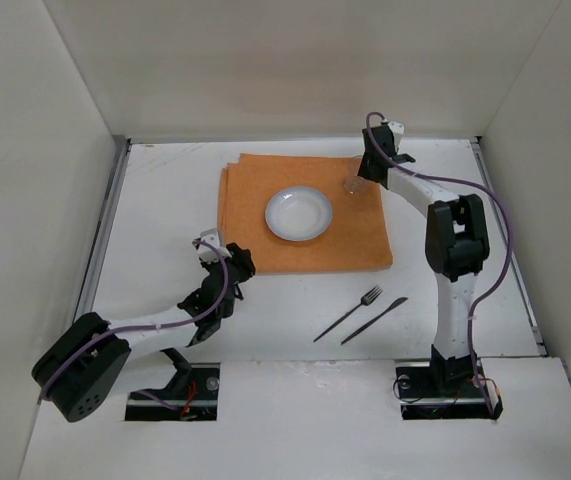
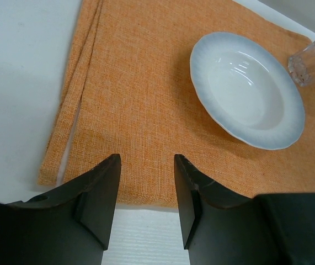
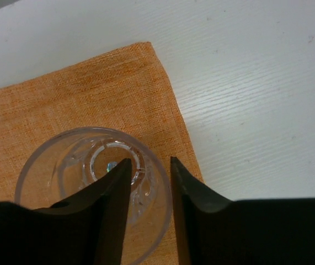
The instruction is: Set the dinner table for one person
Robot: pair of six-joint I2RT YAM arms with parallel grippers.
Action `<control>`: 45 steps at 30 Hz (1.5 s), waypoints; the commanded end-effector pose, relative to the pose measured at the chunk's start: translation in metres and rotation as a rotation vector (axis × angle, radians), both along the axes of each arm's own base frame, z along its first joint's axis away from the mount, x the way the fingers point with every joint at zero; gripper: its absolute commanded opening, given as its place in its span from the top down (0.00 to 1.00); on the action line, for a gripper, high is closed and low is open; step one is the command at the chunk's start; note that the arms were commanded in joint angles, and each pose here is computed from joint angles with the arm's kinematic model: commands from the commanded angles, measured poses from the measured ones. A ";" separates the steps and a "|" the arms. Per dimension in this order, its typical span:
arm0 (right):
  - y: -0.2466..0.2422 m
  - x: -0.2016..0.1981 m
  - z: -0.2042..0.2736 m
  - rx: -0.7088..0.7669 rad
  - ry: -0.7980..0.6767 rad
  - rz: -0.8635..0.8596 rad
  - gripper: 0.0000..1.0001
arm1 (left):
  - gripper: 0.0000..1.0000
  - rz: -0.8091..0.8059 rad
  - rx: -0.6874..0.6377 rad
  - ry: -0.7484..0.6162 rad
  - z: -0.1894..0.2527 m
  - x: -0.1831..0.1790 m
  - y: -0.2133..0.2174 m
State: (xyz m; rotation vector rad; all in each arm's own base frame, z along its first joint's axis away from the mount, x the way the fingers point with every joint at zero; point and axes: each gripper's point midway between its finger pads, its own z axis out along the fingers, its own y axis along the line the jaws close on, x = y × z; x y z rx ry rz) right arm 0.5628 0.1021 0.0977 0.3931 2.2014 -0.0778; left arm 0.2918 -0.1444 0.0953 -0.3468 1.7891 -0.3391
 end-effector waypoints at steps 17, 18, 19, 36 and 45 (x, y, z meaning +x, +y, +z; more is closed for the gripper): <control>-0.015 -0.104 0.134 0.182 -0.383 -0.009 0.74 | 0.66 -0.414 0.040 -0.057 0.037 -0.010 -0.113; -0.020 -0.118 0.130 0.198 -0.405 -0.042 0.84 | 0.69 -0.491 0.059 -0.061 0.039 -0.019 -0.132; -0.025 -0.133 0.126 0.208 -0.421 -0.063 0.89 | 0.73 -0.568 0.083 -0.066 0.040 -0.029 -0.149; -0.030 -0.210 0.065 0.425 -0.437 -0.044 0.81 | 0.65 -1.056 0.500 0.067 -0.035 -0.150 -0.229; -0.025 -0.208 0.060 0.440 -0.419 -0.029 0.79 | 0.65 -1.090 0.513 0.073 -0.051 -0.148 -0.246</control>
